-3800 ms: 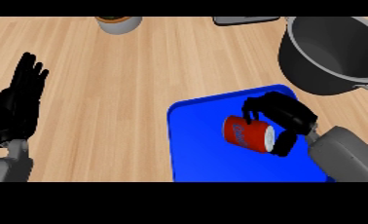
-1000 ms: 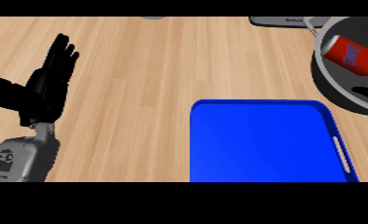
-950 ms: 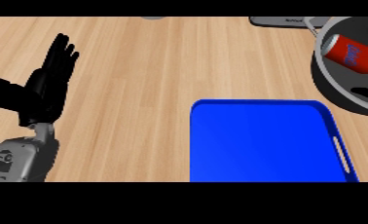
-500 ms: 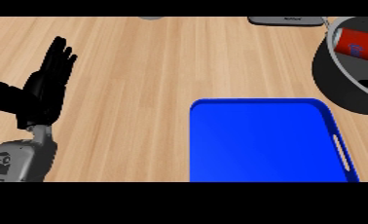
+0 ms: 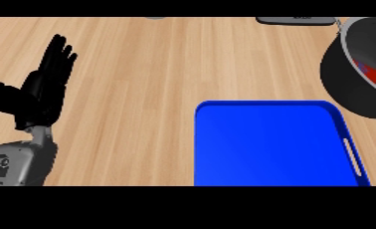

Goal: Pick the can from the tray and place it in the pot

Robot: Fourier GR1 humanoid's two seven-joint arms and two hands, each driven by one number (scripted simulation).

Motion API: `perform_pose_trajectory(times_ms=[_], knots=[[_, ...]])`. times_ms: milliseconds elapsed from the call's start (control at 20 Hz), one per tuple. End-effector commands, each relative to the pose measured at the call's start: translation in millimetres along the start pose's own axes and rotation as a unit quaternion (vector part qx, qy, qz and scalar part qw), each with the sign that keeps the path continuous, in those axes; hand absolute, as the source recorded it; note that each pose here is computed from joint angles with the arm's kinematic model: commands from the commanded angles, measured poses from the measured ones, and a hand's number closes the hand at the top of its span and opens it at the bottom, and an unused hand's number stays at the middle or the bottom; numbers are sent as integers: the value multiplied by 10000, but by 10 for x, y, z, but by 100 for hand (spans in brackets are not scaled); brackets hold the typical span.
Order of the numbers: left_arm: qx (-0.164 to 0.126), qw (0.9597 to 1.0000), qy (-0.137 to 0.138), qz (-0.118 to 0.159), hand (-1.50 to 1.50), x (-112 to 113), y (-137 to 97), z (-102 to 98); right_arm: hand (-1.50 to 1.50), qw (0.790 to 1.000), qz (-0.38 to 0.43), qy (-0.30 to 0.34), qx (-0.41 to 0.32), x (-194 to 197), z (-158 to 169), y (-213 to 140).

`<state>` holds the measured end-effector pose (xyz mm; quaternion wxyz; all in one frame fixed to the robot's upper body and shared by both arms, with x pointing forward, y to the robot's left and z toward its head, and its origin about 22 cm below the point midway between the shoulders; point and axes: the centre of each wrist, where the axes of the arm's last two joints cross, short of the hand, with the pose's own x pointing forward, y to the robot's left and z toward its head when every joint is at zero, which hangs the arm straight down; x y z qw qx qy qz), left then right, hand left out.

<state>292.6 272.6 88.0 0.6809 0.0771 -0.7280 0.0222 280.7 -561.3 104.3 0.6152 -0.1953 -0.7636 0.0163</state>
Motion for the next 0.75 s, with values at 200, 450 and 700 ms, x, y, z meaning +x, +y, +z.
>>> perform_pose_trajectory(times_ms=[200, 450, 700], knots=[[-68, 10000, 23, 52, 0, 44, -61, 22, -150, 9999, -127, 0, 105, 174, 262, -522], [-16, 10000, -42, 10, 0, -31, -14, 1, -150, 10000, -9, 5, 54, 129, 375, -587], [8, 10000, 29, 78, 0, -7, 26, -21, -150, 9999, -66, 62, 80, 21, 539, -631]])
